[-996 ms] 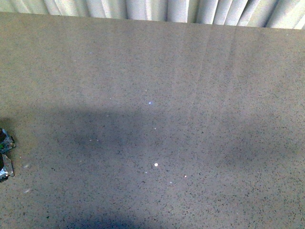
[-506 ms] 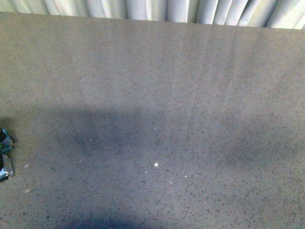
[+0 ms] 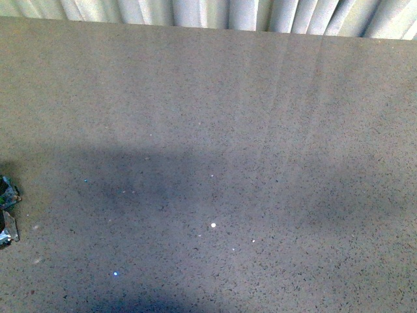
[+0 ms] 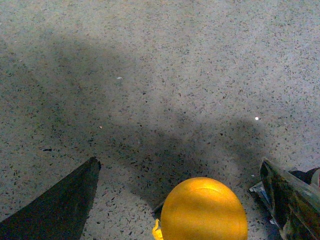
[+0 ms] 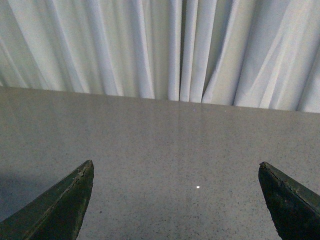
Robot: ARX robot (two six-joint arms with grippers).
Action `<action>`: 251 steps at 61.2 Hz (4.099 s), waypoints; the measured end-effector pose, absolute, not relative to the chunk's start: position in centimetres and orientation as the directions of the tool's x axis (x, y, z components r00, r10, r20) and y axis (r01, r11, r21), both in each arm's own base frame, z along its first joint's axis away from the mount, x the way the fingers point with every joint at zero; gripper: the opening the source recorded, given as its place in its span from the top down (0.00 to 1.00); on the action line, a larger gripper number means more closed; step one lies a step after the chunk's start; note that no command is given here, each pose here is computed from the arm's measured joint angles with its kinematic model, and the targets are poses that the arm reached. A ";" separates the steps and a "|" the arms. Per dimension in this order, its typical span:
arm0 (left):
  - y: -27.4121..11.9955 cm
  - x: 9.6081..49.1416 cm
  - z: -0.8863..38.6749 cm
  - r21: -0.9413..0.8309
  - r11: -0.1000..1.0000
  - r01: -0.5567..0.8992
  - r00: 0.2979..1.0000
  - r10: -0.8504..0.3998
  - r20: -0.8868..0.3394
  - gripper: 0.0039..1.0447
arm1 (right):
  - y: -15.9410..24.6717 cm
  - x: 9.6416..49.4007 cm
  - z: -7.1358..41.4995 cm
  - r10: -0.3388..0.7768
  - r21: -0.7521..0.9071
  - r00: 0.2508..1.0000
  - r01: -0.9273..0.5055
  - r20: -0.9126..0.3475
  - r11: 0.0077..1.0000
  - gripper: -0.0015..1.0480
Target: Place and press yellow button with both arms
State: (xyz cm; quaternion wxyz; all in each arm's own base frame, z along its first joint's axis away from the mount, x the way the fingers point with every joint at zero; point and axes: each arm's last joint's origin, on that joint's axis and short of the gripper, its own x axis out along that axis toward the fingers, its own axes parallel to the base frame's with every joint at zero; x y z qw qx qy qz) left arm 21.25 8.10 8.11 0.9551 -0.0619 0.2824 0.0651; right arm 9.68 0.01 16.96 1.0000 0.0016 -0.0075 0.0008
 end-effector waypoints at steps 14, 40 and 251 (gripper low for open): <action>8.2 21.3 8.0 -0.080 0.984 -0.161 0.833 0.091 -0.545 0.09 | 0.0 9.7 17.0 0.001 0.003 1.000 -0.001 0.015 1.000 0.09; 8.2 21.2 7.7 -0.080 0.983 -0.164 0.828 0.093 -0.554 0.39 | 0.0 9.7 17.0 0.002 0.003 1.000 -0.002 0.015 1.000 0.09; -11.9 18.2 12.2 -0.051 0.870 0.490 0.822 -0.480 -0.306 0.09 | 0.0 9.7 17.0 0.001 0.003 1.000 -0.001 0.015 1.000 0.09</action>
